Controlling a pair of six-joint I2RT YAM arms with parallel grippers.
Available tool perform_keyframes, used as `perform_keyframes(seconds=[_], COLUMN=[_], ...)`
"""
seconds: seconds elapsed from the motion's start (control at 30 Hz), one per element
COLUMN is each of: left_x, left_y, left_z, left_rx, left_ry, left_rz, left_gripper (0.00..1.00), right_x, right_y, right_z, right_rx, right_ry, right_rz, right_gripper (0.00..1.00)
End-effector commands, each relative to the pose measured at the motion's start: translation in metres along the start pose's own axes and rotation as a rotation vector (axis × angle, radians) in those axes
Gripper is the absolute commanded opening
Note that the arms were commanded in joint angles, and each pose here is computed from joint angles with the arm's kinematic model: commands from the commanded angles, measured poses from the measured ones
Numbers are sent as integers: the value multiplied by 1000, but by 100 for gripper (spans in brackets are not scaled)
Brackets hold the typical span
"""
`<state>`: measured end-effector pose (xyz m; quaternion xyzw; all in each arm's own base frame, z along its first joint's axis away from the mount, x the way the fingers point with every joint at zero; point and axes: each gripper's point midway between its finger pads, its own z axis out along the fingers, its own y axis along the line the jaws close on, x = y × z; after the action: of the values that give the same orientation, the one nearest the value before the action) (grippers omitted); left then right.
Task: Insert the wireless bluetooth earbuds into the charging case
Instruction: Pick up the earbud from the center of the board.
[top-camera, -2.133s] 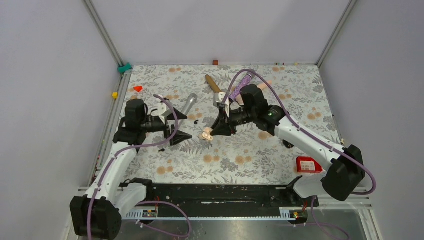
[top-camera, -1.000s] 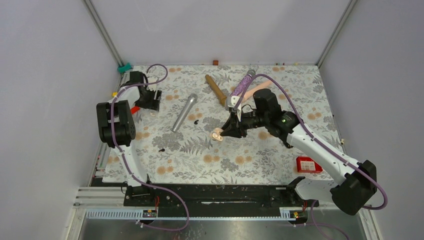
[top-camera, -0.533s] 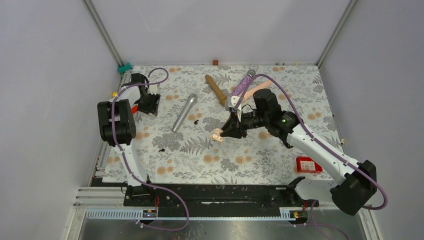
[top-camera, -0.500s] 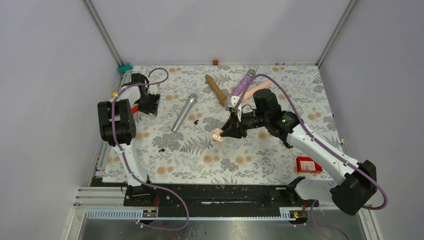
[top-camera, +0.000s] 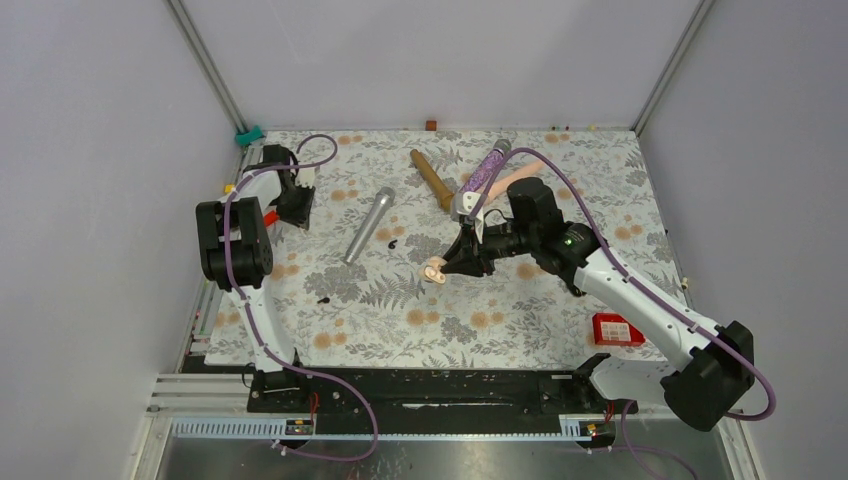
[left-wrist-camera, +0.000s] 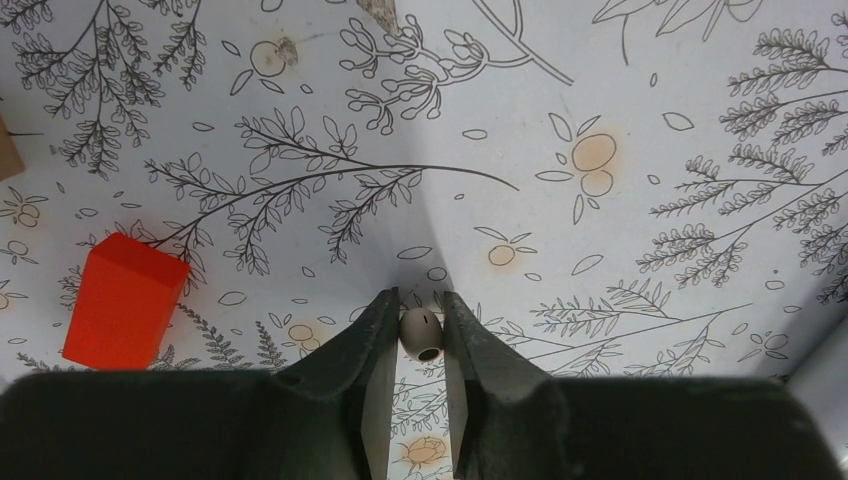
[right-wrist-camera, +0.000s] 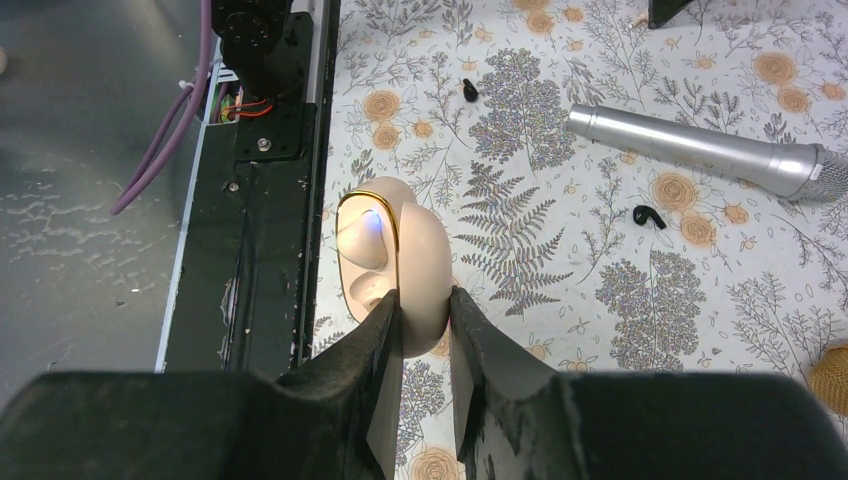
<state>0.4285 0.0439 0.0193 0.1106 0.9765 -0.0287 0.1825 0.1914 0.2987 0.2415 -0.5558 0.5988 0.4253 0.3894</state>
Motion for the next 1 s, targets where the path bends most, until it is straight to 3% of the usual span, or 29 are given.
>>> perform_keyframes(seconds=[0.0, 0.2, 0.43, 0.7, 0.97], left_x=[-10, -11, -22, -41, -49], left_y=[2, -11, -54, -130, -245], left_z=[-11, -20, -43, -78, -82], left_rx=[-21, -6, 19, 78, 207], left_ry=[-28, -45, -96, -162, -161], left_rz=[9, 33, 124, 258, 463], left_gripper=[21, 21, 21, 21, 22], right_x=[-17, -19, -24, -30, -20], right_y=[5, 6, 6, 2, 10], right_z=[-7, -8, -12, -37, -67], right_rx=[-11, -7, 8, 70, 202], right_ry=[-54, -58, -68, -42, 5], right_rz=[-43, -48, -62, -82, -162], right_gripper=[14, 14, 14, 14, 15])
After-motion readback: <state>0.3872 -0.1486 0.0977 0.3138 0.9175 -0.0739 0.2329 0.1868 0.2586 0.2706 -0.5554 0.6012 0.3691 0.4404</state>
